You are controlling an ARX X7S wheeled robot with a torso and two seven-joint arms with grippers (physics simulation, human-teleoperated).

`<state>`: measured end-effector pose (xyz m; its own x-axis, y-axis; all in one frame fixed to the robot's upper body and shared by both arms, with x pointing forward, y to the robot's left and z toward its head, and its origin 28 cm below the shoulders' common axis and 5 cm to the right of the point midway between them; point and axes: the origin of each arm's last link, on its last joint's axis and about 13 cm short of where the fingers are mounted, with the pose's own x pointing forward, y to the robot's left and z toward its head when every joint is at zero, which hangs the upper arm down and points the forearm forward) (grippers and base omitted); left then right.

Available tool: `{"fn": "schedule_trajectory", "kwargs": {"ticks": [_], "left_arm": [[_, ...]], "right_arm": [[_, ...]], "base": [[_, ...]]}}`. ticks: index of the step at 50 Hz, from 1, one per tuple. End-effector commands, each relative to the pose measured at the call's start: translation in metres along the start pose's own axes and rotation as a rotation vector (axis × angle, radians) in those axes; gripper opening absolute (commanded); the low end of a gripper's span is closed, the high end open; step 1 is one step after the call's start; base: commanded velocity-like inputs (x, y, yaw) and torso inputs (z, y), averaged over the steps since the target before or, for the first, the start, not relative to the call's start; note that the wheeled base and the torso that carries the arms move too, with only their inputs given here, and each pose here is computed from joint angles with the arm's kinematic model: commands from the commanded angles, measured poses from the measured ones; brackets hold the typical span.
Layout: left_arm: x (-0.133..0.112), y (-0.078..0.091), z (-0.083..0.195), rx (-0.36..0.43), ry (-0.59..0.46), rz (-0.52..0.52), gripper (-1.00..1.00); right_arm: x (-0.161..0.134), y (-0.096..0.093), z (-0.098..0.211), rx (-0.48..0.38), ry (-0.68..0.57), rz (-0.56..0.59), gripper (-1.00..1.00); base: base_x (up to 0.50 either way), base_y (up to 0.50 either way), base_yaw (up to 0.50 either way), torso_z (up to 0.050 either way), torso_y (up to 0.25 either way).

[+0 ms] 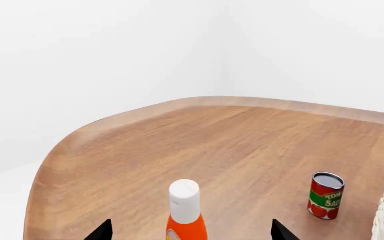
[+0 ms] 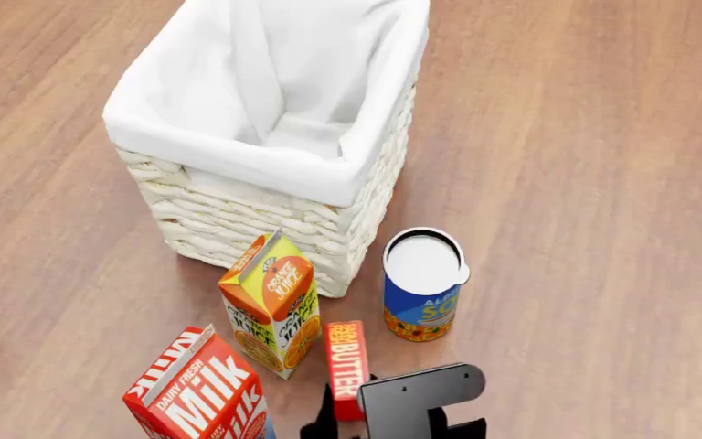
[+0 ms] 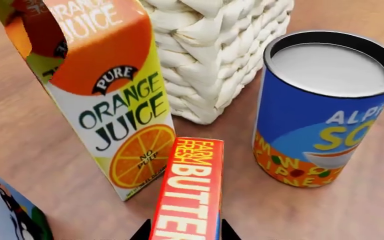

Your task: Pick up the butter and put it in the basket.

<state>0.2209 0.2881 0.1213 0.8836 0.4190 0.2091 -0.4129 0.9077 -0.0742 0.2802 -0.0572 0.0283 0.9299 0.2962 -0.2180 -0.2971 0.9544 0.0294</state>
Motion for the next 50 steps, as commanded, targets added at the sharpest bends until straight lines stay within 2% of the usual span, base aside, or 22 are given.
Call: {"fn": "schedule_trajectory", "kwargs": {"ticks": [1, 5, 7, 9, 16, 20, 23, 27, 32, 50], "left_arm": [[-0.002, 0.001, 0.001, -0.028, 0.033, 0.005, 1.00], [-0.004, 0.000, 0.001, -0.030, 0.032, 0.005, 1.00], [-0.014, -0.001, -0.001, -0.029, 0.031, 0.006, 1.00], [-0.017, -0.004, -0.004, -0.026, 0.031, 0.008, 1.00], [-0.021, -0.010, -0.007, -0.026, 0.028, -0.002, 1.00], [-0.017, -0.009, -0.007, -0.028, 0.033, -0.002, 1.00], [-0.010, -0.006, -0.007, -0.032, 0.037, -0.003, 1.00], [-0.001, -0.005, -0.009, -0.032, 0.042, -0.008, 1.00], [0.011, -0.006, -0.012, -0.031, 0.044, -0.012, 1.00], [0.011, -0.009, -0.011, -0.035, 0.041, -0.015, 1.00]], "right_arm": [[-0.009, 0.003, 0.013, -0.041, -0.098, -0.003, -1.00], [-0.015, 0.002, 0.015, -0.057, -0.108, -0.010, -1.00], [-0.024, 0.000, 0.016, -0.066, -0.130, -0.016, -1.00], [-0.019, -0.001, 0.024, -0.070, -0.148, -0.019, -1.00], [-0.045, -0.010, 0.025, -0.096, -0.179, -0.036, -1.00], [-0.059, -0.016, 0.024, -0.106, -0.194, -0.051, -1.00], [-0.044, -0.006, 0.035, -0.118, -0.187, -0.060, -1.00], [-0.040, 0.001, 0.047, -0.136, -0.196, -0.068, -1.00], [-0.038, 0.002, 0.061, -0.164, -0.211, -0.081, -1.00], [-0.092, -0.003, 0.110, -0.280, -0.293, -0.188, -1.00]], "base": [[0.00, 0.00, 0.00, 0.000, 0.000], [0.00, 0.00, 0.00, 0.000, 0.000], [0.00, 0.00, 0.00, 0.000, 0.000], [0.00, 0.00, 0.00, 0.000, 0.000], [0.00, 0.00, 0.00, 0.000, 0.000], [0.00, 0.00, 0.00, 0.000, 0.004], [0.00, 0.00, 0.00, 0.000, 0.000], [0.00, 0.00, 0.00, 0.000, 0.000], [0.00, 0.00, 0.00, 0.000, 0.002], [0.00, 0.00, 0.00, 0.000, 0.001]]}}
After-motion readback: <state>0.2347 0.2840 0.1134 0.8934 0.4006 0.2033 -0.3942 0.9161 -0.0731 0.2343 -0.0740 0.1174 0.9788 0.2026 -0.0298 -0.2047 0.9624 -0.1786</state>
